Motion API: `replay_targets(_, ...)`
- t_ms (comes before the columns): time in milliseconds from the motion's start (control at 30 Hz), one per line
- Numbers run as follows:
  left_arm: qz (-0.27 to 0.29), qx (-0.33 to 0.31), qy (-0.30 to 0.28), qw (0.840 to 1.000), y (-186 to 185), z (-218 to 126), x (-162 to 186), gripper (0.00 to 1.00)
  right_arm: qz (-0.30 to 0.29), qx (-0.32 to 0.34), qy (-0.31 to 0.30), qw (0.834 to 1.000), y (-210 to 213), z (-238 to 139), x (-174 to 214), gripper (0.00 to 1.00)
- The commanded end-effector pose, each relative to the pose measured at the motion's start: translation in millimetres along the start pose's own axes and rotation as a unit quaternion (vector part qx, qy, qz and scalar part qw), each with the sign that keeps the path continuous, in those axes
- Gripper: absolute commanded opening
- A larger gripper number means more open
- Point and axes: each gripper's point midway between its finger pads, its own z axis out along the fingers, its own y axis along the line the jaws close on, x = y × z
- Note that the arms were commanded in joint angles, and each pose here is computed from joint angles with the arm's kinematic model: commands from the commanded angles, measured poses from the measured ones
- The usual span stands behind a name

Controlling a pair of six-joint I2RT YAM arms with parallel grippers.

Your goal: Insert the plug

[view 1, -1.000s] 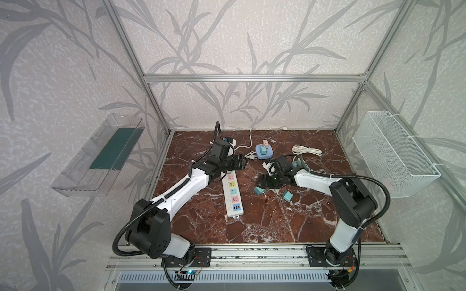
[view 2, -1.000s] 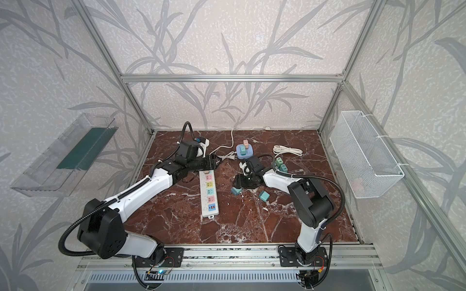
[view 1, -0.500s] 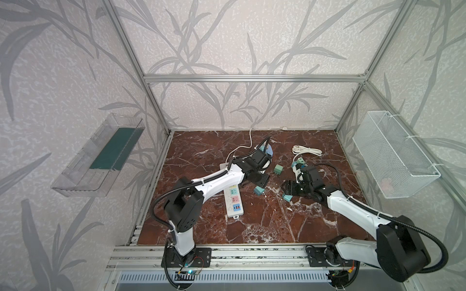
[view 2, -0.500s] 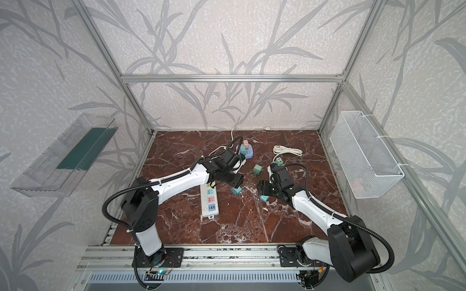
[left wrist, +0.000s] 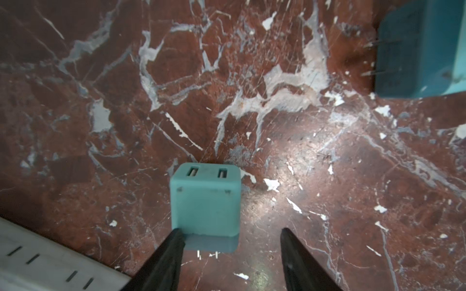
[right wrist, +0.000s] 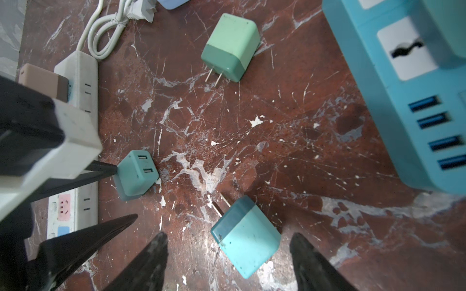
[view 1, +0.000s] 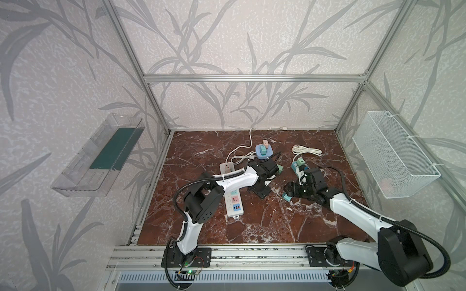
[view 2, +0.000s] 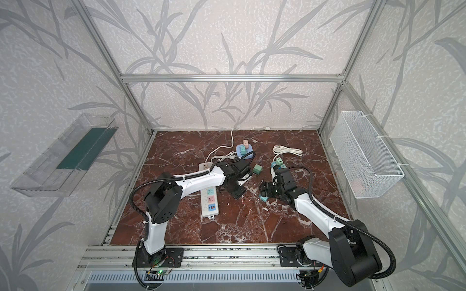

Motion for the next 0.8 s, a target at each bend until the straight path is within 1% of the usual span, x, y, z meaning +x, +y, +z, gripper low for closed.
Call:
replay_targets(0,0.013,-0.027,0.022,0.999,8.0,5.4,5.1,0.59,-0.008,-0.014,-0.004,1.000,4.3,-0.3,-0.4,0.76)
replay_targets(167,0.007,-0.041,0.012,0.999,13.0,1.0,2.0,0.59,-0.011,-0.019,-0.003,1.000,6.7,-0.7,-1.5,0.76)
replay_targets(300,0.001,-0.031,-0.030,0.999,10.6,-15.5,-7.7,0.59,-0.014,-0.019,-0.003,1.000,7.0,-0.1,-2.5,0.76)
replay_targets(400,-0.001,-0.033,-0.065,0.997,12.8,-18.1,-12.7,0.60,-0.016,-0.031,-0.006,0.999,11.0,1.2,-4.1,0.76)
replay_targets(500,-0.006,-0.048,-0.042,0.998,19.6,-10.3,-7.6,0.61,-0.014,-0.033,-0.011,0.999,11.4,2.5,-5.9,0.76)
replay_targets(533,-0.005,-0.045,-0.029,0.999,19.4,-6.9,-5.4,0.61,-0.014,-0.035,-0.010,0.999,11.9,2.7,-6.1,0.76)
replay_targets(767,-0.002,-0.043,0.010,0.999,18.5,16.4,-1.7,0.60,-0.015,-0.058,-0.012,0.998,19.2,3.4,-6.5,0.76)
